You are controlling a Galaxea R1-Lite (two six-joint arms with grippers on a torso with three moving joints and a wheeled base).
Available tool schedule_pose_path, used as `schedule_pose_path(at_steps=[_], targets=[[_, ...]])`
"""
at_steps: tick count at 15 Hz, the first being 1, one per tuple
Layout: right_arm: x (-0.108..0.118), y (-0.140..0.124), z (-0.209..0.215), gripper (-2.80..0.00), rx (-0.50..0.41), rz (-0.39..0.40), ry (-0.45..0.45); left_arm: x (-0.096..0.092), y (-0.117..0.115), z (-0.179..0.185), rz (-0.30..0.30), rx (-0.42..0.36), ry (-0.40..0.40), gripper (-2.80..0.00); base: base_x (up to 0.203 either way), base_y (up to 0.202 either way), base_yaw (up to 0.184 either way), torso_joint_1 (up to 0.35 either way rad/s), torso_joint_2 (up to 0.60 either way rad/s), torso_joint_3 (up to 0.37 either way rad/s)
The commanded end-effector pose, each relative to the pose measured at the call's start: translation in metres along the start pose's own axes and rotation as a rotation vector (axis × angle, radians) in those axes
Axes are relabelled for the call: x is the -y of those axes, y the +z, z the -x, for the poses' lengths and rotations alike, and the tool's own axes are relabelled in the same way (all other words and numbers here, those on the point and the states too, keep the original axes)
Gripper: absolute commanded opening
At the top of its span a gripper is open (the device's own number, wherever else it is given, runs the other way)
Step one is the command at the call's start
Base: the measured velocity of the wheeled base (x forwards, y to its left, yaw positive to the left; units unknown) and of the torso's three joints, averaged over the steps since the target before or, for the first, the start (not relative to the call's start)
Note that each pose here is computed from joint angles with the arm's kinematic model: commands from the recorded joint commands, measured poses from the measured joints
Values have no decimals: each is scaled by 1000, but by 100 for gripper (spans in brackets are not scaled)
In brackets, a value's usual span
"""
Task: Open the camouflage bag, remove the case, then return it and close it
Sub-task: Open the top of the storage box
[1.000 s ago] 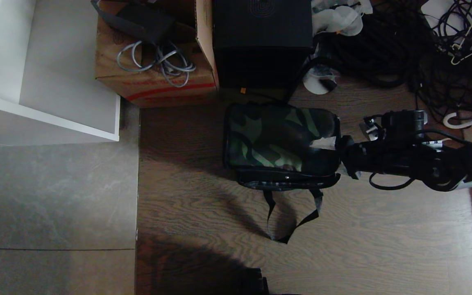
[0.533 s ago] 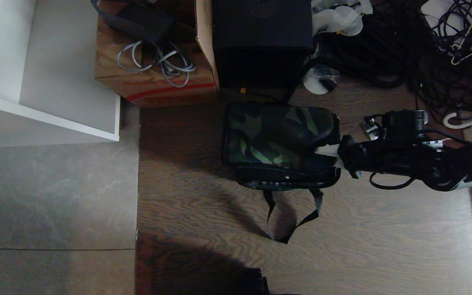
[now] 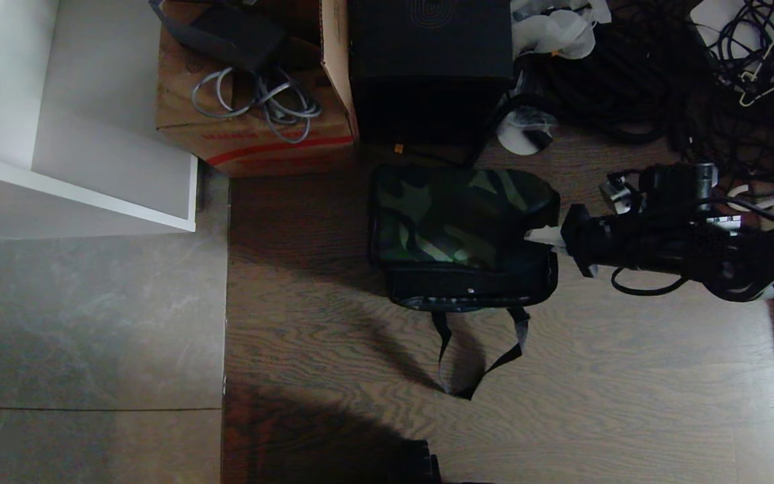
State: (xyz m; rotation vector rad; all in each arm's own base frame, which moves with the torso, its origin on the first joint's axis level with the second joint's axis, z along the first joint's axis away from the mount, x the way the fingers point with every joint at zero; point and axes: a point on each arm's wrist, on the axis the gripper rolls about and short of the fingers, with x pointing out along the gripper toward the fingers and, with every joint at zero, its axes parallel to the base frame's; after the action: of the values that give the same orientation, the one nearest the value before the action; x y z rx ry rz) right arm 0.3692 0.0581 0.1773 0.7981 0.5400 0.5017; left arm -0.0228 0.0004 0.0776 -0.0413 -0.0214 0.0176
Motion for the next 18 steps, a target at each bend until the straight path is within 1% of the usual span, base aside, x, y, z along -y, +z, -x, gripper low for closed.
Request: schedule_pose_path(at_steps=[1, 2, 7, 8, 10, 13, 15, 16, 18], targets=[[-11, 11, 6, -280, 35, 3, 28, 0, -3, -1, 2, -9, 1, -280, 0, 0, 0, 0, 0, 0], [-14, 13, 7, -280, 43, -29, 37, 0, -3, -1, 2, -9, 1, -280, 0, 0, 0, 0, 0, 0], [-29, 27, 9, -280, 78, -120, 82, 0, -3, -1, 0, -9, 1, -280, 0, 0, 0, 0, 0, 0], [-30, 27, 9, -280, 79, -125, 84, 0, -3, -1, 0, -9, 1, -280, 0, 0, 0, 0, 0, 0], [-35, 32, 10, -280, 87, -173, 102, 0, -3, -1, 0, -9, 1, -280, 0, 0, 0, 0, 0, 0], [-40, 37, 11, -280, 101, -186, 118, 0, -3, -1, 1, -10, 1, -280, 0, 0, 0, 0, 0, 0], [-50, 45, 14, -280, 123, -232, 152, 0, -3, -1, 0, -9, 1, -280, 0, 0, 0, 0, 0, 0], [-52, 46, 14, -280, 122, -254, 159, 0, -3, -1, 0, -9, 1, -280, 0, 0, 0, 0, 0, 0], [-52, 46, 14, -280, 123, -253, 162, 0, -3, -1, 0, -9, 1, -280, 0, 0, 0, 0, 0, 0]])
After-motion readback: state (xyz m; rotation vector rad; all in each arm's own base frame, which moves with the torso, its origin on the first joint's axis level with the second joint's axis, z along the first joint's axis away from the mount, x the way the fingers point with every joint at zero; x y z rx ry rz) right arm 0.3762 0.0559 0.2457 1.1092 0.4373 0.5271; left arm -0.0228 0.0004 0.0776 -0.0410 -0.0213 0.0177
